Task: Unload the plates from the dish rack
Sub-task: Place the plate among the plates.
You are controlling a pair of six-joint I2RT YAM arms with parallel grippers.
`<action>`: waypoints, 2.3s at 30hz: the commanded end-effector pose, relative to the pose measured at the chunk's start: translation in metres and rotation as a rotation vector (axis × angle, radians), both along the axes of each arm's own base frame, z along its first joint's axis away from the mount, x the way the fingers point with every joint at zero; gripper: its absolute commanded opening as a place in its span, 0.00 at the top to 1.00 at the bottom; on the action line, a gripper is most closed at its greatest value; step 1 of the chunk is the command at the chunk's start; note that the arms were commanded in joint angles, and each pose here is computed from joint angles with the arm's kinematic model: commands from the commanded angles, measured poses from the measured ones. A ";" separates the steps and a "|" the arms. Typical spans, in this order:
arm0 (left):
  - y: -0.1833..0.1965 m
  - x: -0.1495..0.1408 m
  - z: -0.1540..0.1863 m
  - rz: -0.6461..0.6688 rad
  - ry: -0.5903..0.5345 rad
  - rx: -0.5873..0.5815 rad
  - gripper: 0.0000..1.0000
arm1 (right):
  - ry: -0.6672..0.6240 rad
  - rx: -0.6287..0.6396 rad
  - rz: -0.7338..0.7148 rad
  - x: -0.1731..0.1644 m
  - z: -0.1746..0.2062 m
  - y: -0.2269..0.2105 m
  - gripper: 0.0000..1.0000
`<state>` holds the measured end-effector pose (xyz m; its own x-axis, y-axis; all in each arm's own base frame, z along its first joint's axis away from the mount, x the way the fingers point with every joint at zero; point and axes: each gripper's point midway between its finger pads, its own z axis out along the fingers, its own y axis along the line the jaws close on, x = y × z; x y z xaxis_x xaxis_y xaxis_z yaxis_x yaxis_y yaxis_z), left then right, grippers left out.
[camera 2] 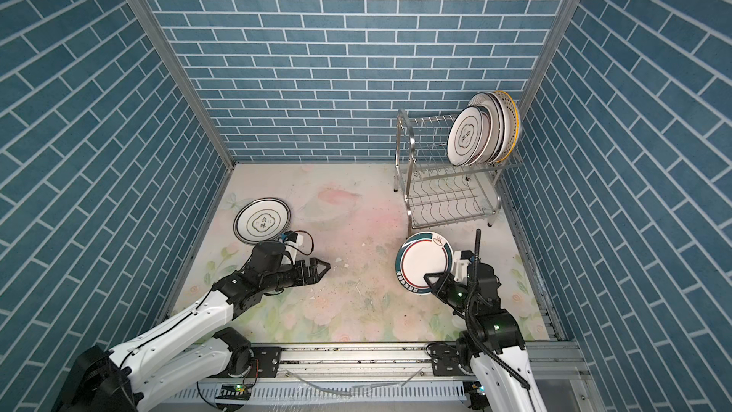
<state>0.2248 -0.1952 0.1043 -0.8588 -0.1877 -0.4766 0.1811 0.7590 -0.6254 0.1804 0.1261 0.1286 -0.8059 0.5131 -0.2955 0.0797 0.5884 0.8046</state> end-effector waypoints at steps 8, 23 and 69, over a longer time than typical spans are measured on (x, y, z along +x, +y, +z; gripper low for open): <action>-0.030 0.021 0.033 -0.067 -0.095 -0.133 0.01 | -0.101 0.044 0.166 0.044 0.024 0.070 1.00; -0.035 0.032 0.027 -0.060 -0.116 -0.138 0.01 | -0.163 0.120 0.357 0.071 0.064 0.175 1.00; -0.011 0.103 0.054 0.022 -0.206 -0.400 0.99 | -0.168 0.373 0.503 0.111 0.080 0.273 0.73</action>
<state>0.3330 -0.1942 0.1580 -0.7356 -0.4826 -0.4753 0.2466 0.4628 -0.8515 0.2973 0.3769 0.1624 -0.9467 0.2334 -0.2222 -0.1433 0.3129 0.9389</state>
